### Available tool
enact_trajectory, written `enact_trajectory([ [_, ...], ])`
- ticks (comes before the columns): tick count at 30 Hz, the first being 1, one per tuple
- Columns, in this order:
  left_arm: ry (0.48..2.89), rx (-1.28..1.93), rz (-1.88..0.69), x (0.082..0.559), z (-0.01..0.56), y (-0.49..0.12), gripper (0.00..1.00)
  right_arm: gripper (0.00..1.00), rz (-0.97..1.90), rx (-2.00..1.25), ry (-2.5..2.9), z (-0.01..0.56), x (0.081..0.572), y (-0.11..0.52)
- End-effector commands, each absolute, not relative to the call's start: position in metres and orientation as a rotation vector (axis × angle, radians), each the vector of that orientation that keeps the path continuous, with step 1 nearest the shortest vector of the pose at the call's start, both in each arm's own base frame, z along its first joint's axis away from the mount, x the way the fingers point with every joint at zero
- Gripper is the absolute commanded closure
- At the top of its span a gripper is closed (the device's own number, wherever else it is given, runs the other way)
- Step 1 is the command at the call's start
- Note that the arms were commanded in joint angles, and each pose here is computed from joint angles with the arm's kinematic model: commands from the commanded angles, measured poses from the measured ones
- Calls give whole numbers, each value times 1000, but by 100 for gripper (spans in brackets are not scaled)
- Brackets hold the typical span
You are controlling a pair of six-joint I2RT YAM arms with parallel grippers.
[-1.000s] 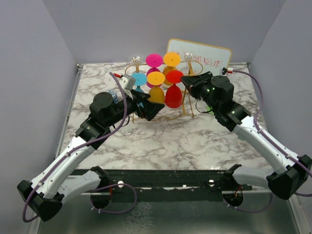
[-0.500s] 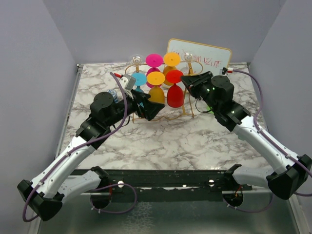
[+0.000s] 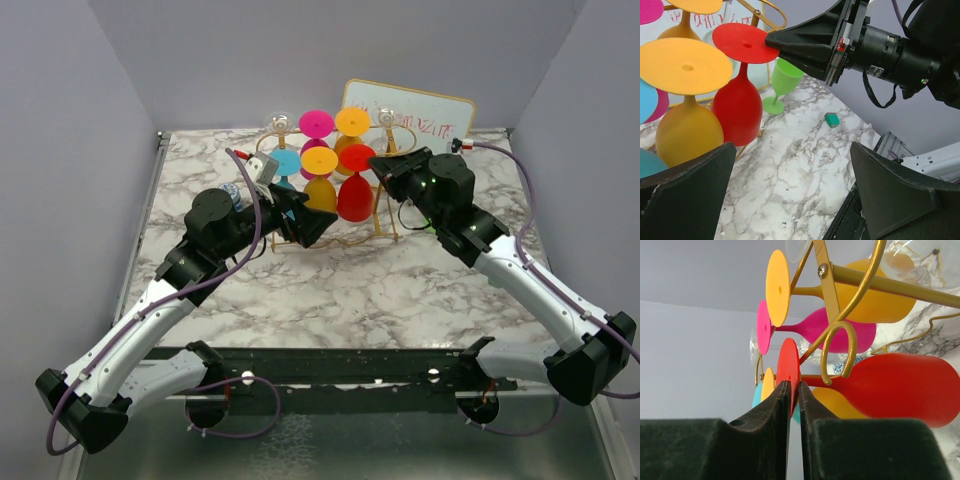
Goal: Take the wine glass off the wine glass rack
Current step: Pick up the wine glass from the wine rack.
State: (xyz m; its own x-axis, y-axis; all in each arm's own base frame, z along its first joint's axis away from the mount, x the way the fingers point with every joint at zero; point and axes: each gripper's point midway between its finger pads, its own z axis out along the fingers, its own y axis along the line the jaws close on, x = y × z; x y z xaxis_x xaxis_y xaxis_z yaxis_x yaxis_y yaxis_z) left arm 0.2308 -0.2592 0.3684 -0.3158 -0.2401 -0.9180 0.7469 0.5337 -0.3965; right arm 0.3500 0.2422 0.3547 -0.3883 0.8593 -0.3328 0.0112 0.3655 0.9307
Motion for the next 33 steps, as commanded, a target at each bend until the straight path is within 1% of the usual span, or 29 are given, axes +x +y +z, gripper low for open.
enact_trajectory([
  [1,1612,442,-1051,228,367,-257,1,84,1174,776,1675,362,351,244],
  [3,1618,444,-1049,229,365,-258,1,85,1177,774,1666,365,349,242],
  [9,1609,436,-1043,230,370,-256,1,96,1176,773,1658,367,339,234],
  [14,1612,422,-1038,231,370,-255,1,99,1204,777,1636,373,330,229],
  [19,1606,410,-1038,231,372,-253,1,100,1241,780,1631,380,322,228],
  [24,1603,404,-1050,230,374,-254,1,100,1286,787,1662,376,316,233],
  [33,1607,397,-1065,227,373,-254,1,100,1270,775,1708,366,314,236],
])
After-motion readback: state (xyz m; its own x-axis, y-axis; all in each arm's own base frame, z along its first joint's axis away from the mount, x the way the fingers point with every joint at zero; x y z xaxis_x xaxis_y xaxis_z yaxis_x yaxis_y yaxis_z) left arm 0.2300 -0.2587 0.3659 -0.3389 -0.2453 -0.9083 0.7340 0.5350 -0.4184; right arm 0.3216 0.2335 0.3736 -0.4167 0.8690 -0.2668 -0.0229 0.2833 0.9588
